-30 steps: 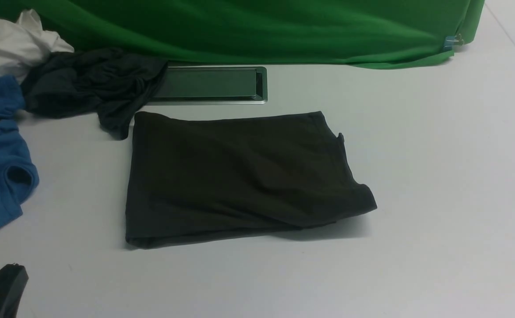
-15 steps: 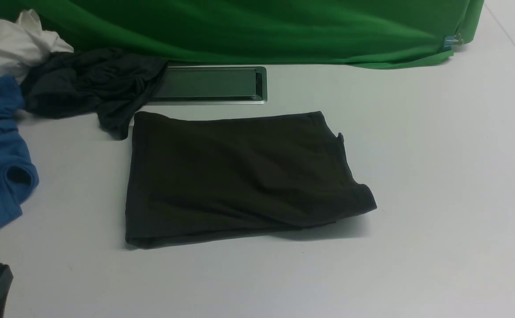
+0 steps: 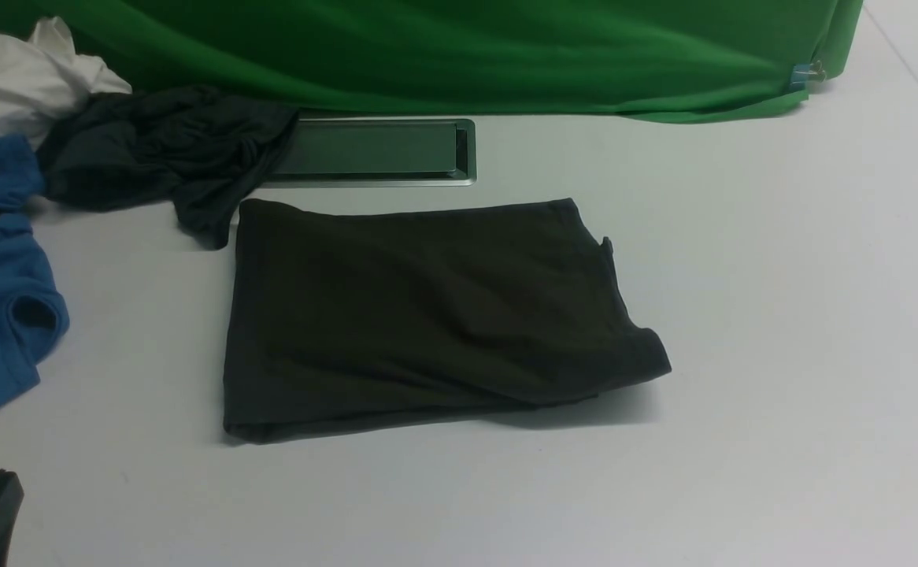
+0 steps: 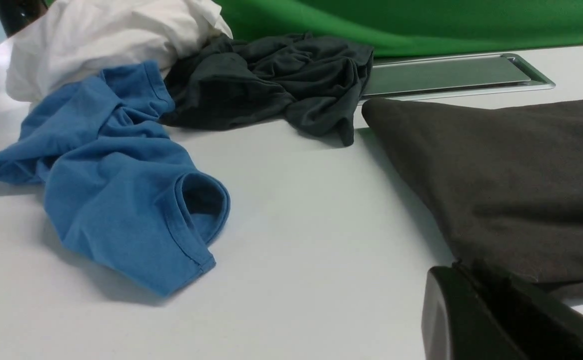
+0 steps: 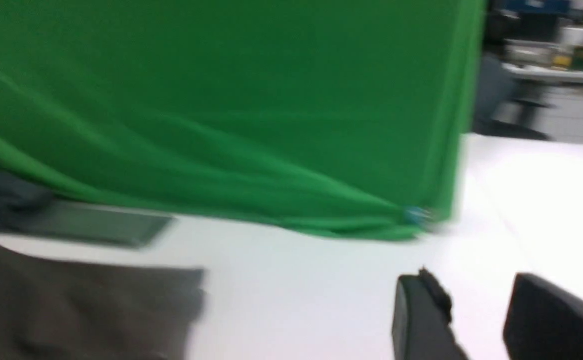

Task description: Fold a long-sleeved shirt on a white desktop.

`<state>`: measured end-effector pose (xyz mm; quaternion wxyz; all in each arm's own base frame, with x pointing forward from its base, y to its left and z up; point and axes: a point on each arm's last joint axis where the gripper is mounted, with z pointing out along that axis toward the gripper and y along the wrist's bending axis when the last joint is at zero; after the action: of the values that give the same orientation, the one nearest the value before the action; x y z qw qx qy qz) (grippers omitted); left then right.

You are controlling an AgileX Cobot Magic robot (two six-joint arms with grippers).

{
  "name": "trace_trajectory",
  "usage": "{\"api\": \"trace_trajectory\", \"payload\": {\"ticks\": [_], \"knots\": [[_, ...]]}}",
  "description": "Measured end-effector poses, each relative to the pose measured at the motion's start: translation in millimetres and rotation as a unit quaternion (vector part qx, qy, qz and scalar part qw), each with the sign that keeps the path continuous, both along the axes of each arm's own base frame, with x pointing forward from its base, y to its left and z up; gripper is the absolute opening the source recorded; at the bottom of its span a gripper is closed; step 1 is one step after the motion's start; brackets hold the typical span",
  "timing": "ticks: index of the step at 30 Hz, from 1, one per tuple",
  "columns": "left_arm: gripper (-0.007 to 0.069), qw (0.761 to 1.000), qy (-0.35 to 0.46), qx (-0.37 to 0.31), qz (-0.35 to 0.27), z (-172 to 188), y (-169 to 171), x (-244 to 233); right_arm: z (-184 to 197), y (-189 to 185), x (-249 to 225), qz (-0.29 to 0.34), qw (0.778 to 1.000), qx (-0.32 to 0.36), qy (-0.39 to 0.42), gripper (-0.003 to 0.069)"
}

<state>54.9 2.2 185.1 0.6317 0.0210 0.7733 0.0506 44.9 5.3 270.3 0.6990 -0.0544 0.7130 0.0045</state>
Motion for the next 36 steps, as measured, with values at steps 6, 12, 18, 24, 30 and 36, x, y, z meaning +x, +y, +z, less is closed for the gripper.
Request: {"api": "trace_trajectory", "payload": {"ticks": [6, 12, 18, 24, 30, 36], "knots": [[0.0032, 1.000, 0.000, 0.000, 0.000, 0.0, 0.0, 0.0, -39.6, -3.0, 2.8, -0.024, 0.998, -0.034, 0.039, 0.0240], [0.0032, 1.000, 0.001, 0.000, 0.000, -0.1, 0.0, 0.0, -84.5, -3.3, 9.5, -0.024, 0.995, -0.039, 0.094, 0.0240], [0.0032, 1.000, 0.000, 0.002, 0.000, 0.0, 0.1, 0.0, -75.0, -4.0, 11.5, -0.030, 0.998, -0.036, 0.029, 0.0240], [0.0032, 1.000, 0.000, 0.005, 0.000, 0.0, 0.3, 0.0, -72.1, -4.1, 11.7, -0.031, 0.999, -0.035, 0.013, 0.0240], [0.0032, 1.000, 0.001, 0.010, 0.001, 0.0, 0.5, 0.0, -71.7, -4.1, 11.8, -0.032, 0.999, -0.035, 0.011, 0.0240], [0.0034, 1.000, 0.000, 0.010, 0.003, 0.0, 0.8, 0.0, -71.7, -4.1, 11.8, -0.032, 0.999, -0.034, 0.011, 0.0240]]}}
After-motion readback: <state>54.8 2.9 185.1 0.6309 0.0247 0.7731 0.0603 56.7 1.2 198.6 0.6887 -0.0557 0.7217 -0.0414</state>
